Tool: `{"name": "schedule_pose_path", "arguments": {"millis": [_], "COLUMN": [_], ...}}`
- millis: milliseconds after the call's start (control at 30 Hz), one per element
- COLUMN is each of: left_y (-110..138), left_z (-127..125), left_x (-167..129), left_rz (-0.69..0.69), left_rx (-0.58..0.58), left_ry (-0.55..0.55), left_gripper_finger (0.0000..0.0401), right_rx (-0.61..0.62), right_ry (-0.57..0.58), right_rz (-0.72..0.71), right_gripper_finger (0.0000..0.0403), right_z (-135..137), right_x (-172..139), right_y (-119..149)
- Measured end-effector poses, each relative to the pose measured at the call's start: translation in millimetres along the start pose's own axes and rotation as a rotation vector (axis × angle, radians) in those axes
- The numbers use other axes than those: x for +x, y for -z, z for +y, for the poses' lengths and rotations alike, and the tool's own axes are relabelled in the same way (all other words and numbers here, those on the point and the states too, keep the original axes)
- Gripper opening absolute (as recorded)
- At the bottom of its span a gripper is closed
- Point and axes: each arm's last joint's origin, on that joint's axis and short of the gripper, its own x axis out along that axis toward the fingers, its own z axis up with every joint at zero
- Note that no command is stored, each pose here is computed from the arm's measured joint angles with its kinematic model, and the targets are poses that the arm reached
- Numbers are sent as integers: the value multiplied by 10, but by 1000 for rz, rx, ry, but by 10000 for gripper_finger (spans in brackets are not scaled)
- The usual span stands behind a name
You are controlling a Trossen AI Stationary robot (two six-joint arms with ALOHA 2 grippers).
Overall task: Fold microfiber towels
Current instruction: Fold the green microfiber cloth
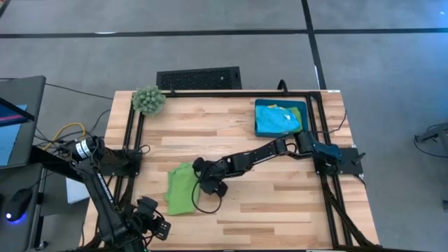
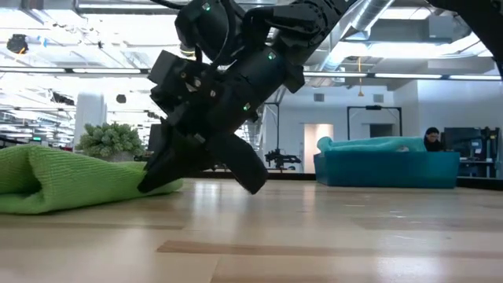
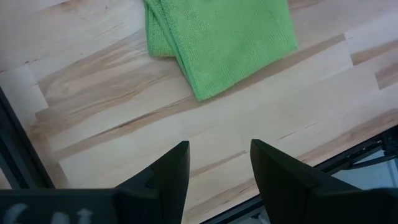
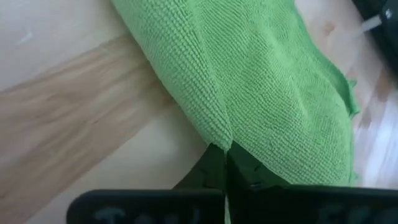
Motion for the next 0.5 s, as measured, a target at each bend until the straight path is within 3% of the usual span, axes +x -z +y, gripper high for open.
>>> {"name": "schedule_pose_path", "arguments": {"millis": [500], "left_y": [0], "left_z": [0], "left_x": [0], "left_rz": [0], "left_rx": [-3], "left_ry": [0], "left_gripper_finger": [162], "right_rx": [194], "right_ry": [14], "right_rz": [-8], "right_gripper_finger": [4], "right_z": [-182], "right_x": [-493], "right_y": [-247]}}
